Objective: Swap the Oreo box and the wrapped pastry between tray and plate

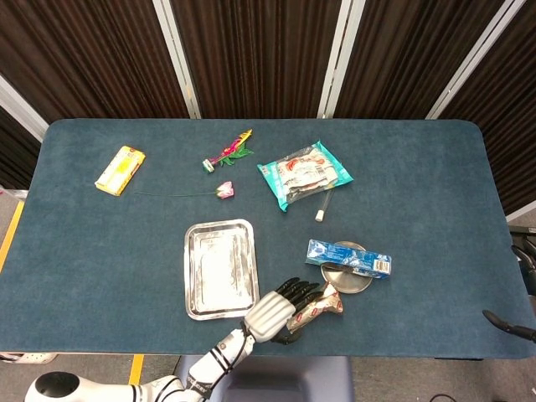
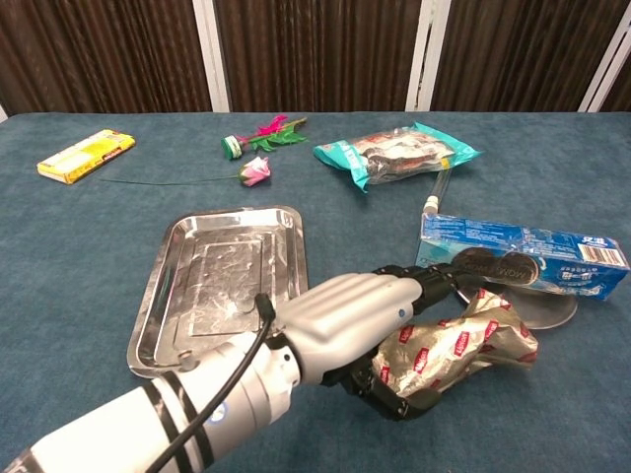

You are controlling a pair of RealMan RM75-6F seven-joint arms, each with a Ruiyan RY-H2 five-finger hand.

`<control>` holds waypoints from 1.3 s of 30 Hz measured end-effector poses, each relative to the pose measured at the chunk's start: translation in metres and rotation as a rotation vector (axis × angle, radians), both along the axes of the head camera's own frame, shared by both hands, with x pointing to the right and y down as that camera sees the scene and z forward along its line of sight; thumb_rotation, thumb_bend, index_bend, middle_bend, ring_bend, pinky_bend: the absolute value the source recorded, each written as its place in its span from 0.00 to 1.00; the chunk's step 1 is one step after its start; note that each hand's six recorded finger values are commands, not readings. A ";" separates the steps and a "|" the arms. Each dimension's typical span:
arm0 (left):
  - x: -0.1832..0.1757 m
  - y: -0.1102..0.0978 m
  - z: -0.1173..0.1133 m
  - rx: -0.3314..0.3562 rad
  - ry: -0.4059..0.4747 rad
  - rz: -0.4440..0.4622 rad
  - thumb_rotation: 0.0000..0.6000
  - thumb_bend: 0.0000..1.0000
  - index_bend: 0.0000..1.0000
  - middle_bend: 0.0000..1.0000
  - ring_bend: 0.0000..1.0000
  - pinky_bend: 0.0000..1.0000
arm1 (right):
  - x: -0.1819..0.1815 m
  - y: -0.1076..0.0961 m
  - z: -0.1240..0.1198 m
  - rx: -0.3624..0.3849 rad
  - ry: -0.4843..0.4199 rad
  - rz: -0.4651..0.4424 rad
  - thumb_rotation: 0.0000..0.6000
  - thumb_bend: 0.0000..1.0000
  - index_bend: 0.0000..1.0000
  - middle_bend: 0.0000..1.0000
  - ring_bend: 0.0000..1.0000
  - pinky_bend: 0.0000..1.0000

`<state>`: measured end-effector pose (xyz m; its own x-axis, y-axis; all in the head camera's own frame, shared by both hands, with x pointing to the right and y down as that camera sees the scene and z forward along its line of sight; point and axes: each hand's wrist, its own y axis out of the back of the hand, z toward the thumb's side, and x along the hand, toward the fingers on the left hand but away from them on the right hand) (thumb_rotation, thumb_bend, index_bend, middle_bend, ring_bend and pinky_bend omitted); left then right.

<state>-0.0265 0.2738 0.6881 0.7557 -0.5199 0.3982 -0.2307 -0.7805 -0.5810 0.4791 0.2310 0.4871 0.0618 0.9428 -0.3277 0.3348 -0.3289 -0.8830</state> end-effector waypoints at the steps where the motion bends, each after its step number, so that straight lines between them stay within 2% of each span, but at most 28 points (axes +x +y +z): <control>1: 0.002 -0.001 0.004 -0.004 -0.006 0.000 1.00 0.36 0.00 0.00 0.00 0.05 | 0.000 0.000 0.001 -0.003 -0.001 -0.001 1.00 0.18 0.00 0.00 0.00 0.02; 4: 0.008 -0.001 0.016 -0.015 -0.027 -0.001 1.00 0.36 0.00 0.00 0.00 0.09 | -0.001 -0.001 0.003 -0.014 -0.004 -0.004 1.00 0.18 0.00 0.00 0.00 0.02; 7: 0.013 -0.002 0.026 -0.018 -0.052 -0.004 1.00 0.36 0.00 0.01 0.03 0.21 | -0.001 -0.002 0.005 -0.025 -0.004 -0.006 1.00 0.18 0.00 0.00 0.00 0.02; 9: 0.015 -0.003 0.033 -0.020 -0.069 -0.015 1.00 0.36 0.10 0.14 0.16 0.33 | -0.002 -0.004 0.007 -0.031 -0.005 -0.006 1.00 0.18 0.00 0.00 0.00 0.02; 11: 0.017 -0.003 0.037 -0.025 -0.079 -0.034 1.00 0.36 0.32 0.37 0.35 0.47 | -0.001 -0.005 0.007 -0.033 -0.004 -0.004 1.00 0.18 0.00 0.00 0.00 0.02; 13: 0.017 -0.006 0.038 -0.023 -0.078 -0.058 1.00 0.37 0.45 0.51 0.46 0.57 | -0.001 -0.005 0.008 -0.034 -0.002 -0.001 1.00 0.18 0.00 0.00 0.00 0.02; 17: 0.017 -0.012 0.031 -0.009 -0.036 -0.101 1.00 0.40 0.55 0.64 0.57 0.69 | -0.001 -0.006 0.010 -0.039 0.004 0.003 1.00 0.18 0.00 0.00 0.00 0.02; 24: 0.015 -0.022 -0.001 0.067 0.059 -0.116 1.00 0.41 0.57 0.66 0.59 0.72 | -0.005 -0.005 0.013 -0.048 0.017 -0.007 1.00 0.18 0.00 0.00 0.00 0.02; 29: -0.013 -0.042 -0.018 0.142 0.052 -0.129 1.00 0.41 0.57 0.66 0.59 0.71 | -0.010 -0.002 0.014 -0.056 0.020 -0.024 1.00 0.18 0.00 0.00 0.00 0.02; 32: -0.055 -0.061 -0.021 0.209 -0.009 -0.168 1.00 0.41 0.56 0.65 0.58 0.70 | -0.011 -0.001 0.014 -0.053 0.027 -0.031 1.00 0.18 0.00 0.00 0.00 0.02; 35: -0.107 -0.079 -0.014 0.260 -0.113 -0.211 1.00 0.41 0.50 0.57 0.51 0.66 | -0.015 0.000 0.016 -0.060 0.034 -0.043 1.00 0.18 0.00 0.00 0.00 0.02; 38: -0.156 -0.088 0.000 0.266 -0.233 -0.241 1.00 0.41 0.42 0.46 0.42 0.64 | -0.020 0.002 0.018 -0.068 0.038 -0.055 1.00 0.18 0.00 0.00 0.00 0.02; 39: -0.171 -0.088 0.005 0.252 -0.266 -0.252 1.00 0.41 0.36 0.41 0.37 0.59 | -0.021 0.002 0.019 -0.068 0.042 -0.056 1.00 0.18 0.00 0.00 0.00 0.02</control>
